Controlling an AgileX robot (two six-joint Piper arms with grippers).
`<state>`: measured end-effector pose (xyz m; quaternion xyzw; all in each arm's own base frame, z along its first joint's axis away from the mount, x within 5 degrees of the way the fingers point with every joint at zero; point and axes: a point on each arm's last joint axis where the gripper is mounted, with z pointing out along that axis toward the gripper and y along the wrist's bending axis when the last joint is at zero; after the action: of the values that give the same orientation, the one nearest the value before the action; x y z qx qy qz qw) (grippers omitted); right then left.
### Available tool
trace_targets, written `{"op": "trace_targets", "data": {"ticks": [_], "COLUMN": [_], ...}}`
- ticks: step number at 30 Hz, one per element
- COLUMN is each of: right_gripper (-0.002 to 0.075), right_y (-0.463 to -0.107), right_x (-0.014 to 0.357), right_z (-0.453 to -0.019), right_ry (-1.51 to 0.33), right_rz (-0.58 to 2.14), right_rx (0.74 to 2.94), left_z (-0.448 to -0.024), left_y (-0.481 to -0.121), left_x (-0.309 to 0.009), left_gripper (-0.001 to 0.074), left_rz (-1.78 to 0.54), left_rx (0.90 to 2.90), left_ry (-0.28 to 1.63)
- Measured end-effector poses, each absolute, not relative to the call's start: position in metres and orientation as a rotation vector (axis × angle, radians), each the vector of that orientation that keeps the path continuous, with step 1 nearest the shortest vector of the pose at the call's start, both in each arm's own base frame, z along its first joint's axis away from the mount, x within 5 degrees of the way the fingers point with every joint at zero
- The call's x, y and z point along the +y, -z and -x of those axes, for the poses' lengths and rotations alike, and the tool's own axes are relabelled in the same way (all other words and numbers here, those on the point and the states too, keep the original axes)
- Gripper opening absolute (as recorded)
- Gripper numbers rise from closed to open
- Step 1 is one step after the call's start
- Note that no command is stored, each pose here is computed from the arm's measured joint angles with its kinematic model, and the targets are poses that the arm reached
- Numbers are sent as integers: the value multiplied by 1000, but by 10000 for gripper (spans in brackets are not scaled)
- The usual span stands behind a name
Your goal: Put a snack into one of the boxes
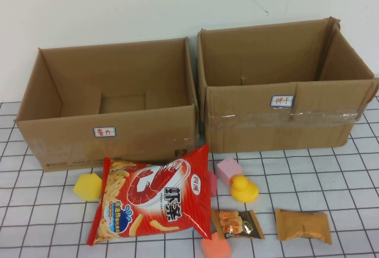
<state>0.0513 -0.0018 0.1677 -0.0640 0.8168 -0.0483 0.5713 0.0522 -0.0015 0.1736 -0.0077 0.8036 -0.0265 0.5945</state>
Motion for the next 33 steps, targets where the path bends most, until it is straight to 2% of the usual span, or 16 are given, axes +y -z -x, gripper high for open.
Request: {"op": "trace_targets", "data": {"ticks": [8, 15, 20, 28, 33], "right_gripper": [-1, -1, -1, -1, -1], "right_y": [-176, -215, -238, -242, -242], "right_x": [-1, 3, 5, 6, 6], "right_z": [-54, -55, -48, -46, -46], "right_ry": [109, 90, 65, 62, 61], "right_rz": [150, 144, 130, 130, 129], "right_rx": [1815, 1380, 1114, 1065, 1063], "left_z": [-55, -55, -51, -49, -49], "left_y": [-179, -213, -229, -233, -233], "left_x": [-2, -3, -3, -3, -2], "left_gripper": [-2, -2, -2, -2, -2], "left_rz": [14, 1, -4, -3, 59], "left_rx": [1778, 1402, 1227, 1173, 1172], "left_ry": [65, 78, 85, 89, 162]}}
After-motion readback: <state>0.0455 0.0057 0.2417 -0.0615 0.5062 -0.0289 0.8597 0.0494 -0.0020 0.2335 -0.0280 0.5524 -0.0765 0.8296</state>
